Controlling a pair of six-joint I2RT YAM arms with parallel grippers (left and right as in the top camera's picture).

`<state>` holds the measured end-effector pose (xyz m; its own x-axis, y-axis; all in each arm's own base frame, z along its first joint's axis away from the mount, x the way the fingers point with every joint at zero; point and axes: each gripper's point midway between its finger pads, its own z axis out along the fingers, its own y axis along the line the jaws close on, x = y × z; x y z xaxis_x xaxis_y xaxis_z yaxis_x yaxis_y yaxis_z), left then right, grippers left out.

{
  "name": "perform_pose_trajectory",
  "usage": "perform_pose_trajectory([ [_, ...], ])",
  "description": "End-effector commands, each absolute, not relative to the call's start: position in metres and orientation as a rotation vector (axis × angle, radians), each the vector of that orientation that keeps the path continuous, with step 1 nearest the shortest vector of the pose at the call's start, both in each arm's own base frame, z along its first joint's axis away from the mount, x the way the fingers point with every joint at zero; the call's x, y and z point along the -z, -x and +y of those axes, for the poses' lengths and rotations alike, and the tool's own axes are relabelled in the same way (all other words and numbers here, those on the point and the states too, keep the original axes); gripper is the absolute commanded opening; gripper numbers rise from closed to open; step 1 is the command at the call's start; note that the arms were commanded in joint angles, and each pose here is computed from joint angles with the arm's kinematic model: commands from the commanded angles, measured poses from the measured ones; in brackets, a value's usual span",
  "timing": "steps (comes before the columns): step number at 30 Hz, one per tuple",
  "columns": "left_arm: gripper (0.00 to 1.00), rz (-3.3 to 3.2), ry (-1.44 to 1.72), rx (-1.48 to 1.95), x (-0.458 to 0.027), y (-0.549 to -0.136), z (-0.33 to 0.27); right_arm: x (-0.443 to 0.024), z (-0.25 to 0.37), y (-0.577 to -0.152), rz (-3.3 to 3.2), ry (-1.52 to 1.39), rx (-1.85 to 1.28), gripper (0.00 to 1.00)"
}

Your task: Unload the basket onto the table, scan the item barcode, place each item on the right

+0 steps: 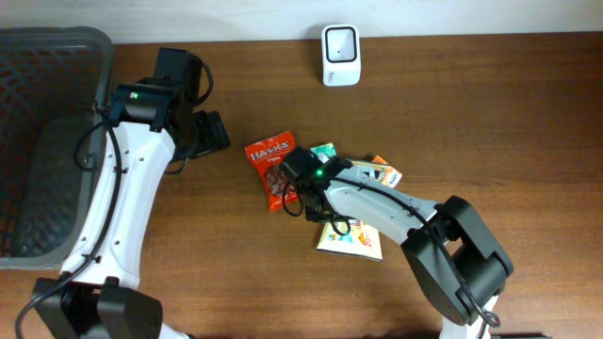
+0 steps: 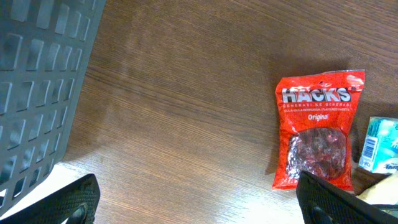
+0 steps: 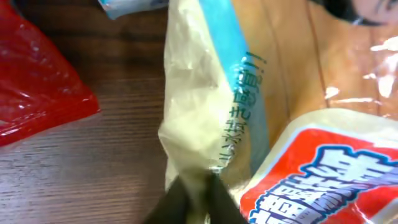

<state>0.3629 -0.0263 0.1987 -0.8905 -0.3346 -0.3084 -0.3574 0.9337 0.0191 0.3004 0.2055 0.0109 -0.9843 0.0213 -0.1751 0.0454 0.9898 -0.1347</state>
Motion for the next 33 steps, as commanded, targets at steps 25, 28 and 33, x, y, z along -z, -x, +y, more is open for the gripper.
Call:
perform_pose_trajectory([
  [25,0.99,2.816,0.526,-0.120,-0.193,-0.359,-0.027,-0.103,0.237,-0.315,3.046,0.095,-0.557,0.84],
  [28,0.99,2.914,0.320,0.058,-0.185,-0.352,-0.052,-0.103,0.238,-0.317,3.037,0.096,-0.560,0.85],
  [33,0.99,3.068,-0.019,0.404,-0.137,-0.323,-0.094,-0.110,0.219,-0.335,3.019,-0.013,-0.614,0.95],
])
